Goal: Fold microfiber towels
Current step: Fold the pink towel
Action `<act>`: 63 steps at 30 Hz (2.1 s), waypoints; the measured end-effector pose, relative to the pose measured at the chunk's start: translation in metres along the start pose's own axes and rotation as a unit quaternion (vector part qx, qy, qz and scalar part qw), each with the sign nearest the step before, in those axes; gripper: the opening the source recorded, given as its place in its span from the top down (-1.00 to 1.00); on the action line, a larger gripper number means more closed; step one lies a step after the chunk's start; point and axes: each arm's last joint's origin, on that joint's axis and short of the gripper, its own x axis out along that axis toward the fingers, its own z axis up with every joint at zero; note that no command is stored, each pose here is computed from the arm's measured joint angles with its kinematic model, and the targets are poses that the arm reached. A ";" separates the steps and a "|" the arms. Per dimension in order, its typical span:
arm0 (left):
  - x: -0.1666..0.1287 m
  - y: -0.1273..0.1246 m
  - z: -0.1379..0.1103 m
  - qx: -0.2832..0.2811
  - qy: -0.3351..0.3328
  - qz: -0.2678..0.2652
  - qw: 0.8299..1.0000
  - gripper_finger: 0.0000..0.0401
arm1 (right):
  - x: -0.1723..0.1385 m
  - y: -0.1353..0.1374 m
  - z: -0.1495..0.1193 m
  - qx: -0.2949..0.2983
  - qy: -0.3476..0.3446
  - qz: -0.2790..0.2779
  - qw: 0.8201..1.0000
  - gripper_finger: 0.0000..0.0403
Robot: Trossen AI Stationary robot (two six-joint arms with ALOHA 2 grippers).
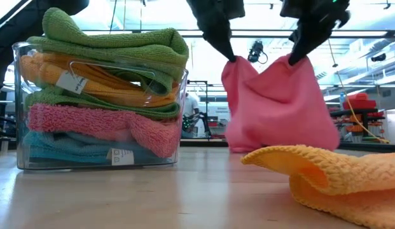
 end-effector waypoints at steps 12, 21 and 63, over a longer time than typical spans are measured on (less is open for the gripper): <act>-0.032 0.063 -0.007 0.046 0.011 0.274 0.960 0.97 | -0.037 -0.096 0.023 -0.045 0.005 -0.271 0.961 0.94; -0.039 0.055 -0.002 0.034 -0.001 0.268 0.963 0.87 | -0.029 -0.101 0.008 0.005 0.013 -0.150 0.989 0.94; 0.082 -0.055 -0.028 -0.098 0.064 -0.010 0.993 0.90 | 0.058 -0.002 -0.060 0.088 0.152 0.042 0.984 0.94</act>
